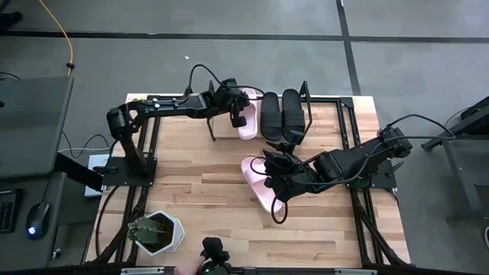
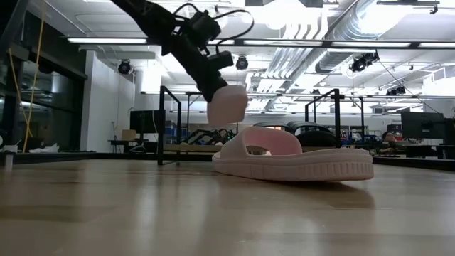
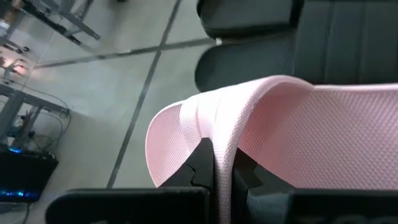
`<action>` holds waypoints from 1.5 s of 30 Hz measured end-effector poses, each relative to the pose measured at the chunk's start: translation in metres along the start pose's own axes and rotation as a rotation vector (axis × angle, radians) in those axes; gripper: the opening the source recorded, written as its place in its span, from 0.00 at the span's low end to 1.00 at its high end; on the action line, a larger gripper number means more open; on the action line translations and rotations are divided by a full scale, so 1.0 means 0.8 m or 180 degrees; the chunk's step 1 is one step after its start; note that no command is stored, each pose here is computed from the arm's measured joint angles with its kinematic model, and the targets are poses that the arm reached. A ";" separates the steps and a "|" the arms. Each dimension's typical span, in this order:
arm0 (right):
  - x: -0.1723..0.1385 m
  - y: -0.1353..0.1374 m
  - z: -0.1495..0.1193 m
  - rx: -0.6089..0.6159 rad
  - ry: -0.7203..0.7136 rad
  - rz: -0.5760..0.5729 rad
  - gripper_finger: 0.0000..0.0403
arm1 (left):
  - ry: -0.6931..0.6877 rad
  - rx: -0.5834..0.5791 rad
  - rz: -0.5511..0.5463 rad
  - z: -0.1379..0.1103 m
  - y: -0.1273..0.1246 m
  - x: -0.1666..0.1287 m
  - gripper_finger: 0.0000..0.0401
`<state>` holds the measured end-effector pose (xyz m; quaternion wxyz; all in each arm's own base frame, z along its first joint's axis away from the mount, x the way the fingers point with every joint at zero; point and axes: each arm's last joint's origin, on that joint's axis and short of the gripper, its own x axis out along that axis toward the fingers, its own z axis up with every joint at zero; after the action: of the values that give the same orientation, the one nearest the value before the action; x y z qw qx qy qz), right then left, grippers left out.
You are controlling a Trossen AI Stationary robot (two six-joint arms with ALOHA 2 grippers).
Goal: Pick and place slides into the shelf
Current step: Put the left pink slide on the shelf
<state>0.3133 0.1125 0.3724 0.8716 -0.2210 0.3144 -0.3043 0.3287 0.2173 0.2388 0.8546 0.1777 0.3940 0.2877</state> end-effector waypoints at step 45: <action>-0.001 0.002 -0.001 0.0011 0.0036 0.0138 0.29 | -0.0058 0.0218 0.0021 -0.026 0.017 0.045 0.00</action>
<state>0.3128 0.1140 0.3712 0.8766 -0.2108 0.3234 -0.2872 0.3268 0.2521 0.2121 0.8507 0.2107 0.3952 0.2752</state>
